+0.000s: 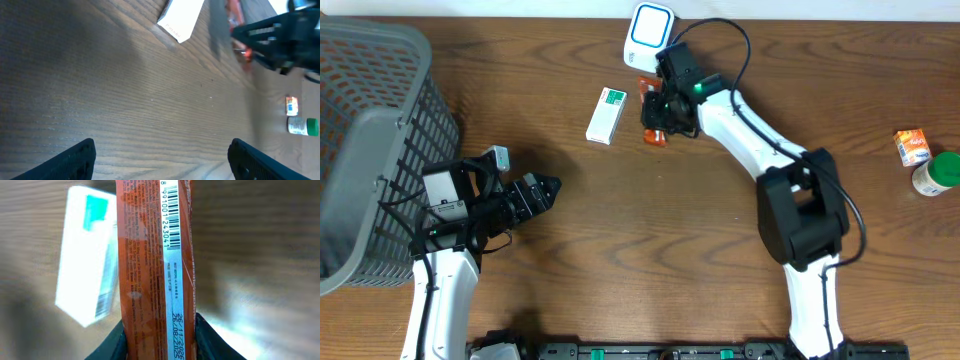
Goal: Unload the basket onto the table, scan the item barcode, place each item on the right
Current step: 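Hold the bar's barcode side in front of the scanner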
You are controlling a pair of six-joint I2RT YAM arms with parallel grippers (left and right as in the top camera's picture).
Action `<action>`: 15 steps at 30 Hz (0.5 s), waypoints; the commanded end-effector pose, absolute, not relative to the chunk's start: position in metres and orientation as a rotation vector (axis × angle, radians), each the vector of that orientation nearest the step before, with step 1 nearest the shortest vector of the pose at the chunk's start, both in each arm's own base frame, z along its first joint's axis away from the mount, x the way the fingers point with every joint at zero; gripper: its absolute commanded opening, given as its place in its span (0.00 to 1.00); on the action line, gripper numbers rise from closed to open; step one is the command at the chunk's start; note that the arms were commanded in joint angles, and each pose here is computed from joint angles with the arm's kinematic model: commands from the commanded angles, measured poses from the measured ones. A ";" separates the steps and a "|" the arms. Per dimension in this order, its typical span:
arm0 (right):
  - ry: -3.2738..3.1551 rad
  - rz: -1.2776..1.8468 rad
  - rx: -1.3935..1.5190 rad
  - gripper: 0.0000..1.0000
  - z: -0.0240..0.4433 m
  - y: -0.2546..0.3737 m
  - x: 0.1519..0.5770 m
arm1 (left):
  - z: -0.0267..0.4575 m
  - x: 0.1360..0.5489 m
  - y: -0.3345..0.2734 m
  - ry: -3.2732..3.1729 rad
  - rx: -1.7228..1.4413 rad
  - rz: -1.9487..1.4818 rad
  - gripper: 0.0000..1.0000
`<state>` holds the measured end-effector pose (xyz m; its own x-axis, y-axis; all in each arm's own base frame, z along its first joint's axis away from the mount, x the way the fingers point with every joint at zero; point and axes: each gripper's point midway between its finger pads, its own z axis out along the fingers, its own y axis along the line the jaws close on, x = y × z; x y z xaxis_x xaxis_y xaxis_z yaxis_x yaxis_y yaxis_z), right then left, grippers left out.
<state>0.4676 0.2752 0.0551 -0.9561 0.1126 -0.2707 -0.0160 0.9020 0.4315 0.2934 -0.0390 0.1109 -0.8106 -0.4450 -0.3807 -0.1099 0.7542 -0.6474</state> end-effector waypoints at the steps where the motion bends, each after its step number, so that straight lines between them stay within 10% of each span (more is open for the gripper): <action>1: 2.754 0.801 0.070 0.03 0.093 0.284 0.458 | 0.112 0.295 -0.035 2.416 -0.401 -0.819 0.86; 15: 2.523 1.379 0.164 0.16 0.140 0.303 0.498 | 0.112 0.295 -0.035 2.416 -0.401 -0.818 0.86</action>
<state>0.5006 0.3008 0.1441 -0.9337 0.2049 -0.2936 -0.1050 0.6272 0.7717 0.2935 -0.0390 0.1110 -0.8104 -0.4450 -0.3811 -0.1097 0.7542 -0.6474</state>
